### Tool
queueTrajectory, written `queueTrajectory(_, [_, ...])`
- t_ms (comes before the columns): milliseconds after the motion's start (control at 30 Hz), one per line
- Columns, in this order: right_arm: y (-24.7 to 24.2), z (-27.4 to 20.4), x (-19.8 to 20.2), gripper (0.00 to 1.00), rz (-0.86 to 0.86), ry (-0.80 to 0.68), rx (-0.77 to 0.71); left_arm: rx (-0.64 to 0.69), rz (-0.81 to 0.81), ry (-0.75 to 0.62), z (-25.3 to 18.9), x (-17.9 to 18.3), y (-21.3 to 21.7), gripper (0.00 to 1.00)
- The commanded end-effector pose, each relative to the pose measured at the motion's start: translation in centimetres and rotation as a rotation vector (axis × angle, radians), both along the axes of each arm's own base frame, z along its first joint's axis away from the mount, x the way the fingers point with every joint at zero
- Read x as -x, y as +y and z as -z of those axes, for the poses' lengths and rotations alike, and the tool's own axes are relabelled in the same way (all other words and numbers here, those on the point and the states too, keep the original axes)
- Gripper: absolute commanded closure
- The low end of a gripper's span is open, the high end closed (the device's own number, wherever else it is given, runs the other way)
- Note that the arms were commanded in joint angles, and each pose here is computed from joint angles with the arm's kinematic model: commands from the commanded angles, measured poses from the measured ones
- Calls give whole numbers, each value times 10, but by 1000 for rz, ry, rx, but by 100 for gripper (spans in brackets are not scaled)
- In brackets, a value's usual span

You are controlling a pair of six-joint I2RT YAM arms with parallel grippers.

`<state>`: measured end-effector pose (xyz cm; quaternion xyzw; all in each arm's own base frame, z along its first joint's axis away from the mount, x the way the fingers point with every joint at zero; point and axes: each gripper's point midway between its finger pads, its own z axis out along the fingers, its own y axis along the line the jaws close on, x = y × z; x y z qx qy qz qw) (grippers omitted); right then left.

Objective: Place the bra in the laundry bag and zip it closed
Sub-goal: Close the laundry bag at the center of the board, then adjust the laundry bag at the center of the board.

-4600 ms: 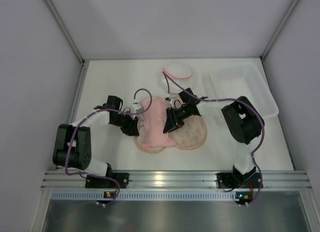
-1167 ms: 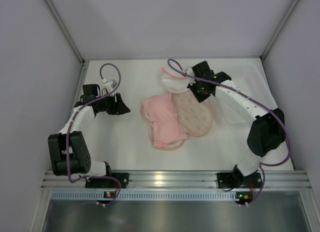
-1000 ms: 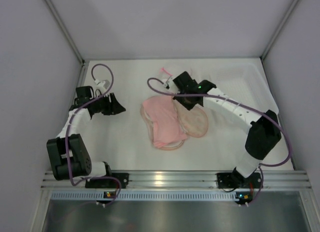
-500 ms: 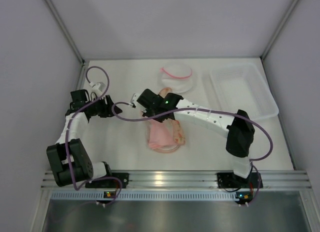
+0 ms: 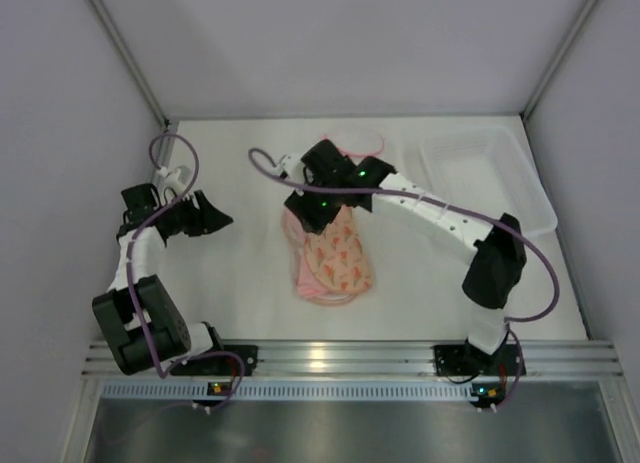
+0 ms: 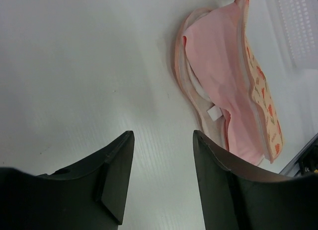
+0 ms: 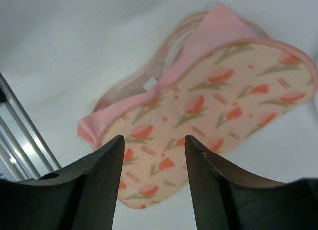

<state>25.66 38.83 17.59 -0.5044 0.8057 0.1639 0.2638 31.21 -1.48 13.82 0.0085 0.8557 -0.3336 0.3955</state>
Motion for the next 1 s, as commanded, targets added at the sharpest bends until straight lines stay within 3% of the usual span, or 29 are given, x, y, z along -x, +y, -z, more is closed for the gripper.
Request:
queueTrajectory(0, [-36,-46,-18,48,61,85,-217,-12,91,-50,-7,8,-11,44])
queueTrajectory(67, [-73,-31,-38,54,147,96,-194,-72,157,-28,1,16,-26,46])
queueTrajectory(100, [-101,-2,-40,60,208,141,-128,-142,167,-25,9,17,-26,48])
queueTrajectory(233, [-156,49,-28,61,296,155,-17,-257,292,25,34,24,-60,63])
queueTrajectory(400, [-181,91,-25,61,351,154,54,-345,417,145,80,34,-81,67])
queueTrajectory(533, [-173,120,-19,64,343,251,71,-383,516,221,102,38,-111,69])
queueTrajectory(667, [-149,121,-15,64,314,307,-34,-360,491,292,115,26,-118,71])
queueTrajectory(967, [-85,105,18,61,113,369,-148,-190,458,372,129,9,-144,72])
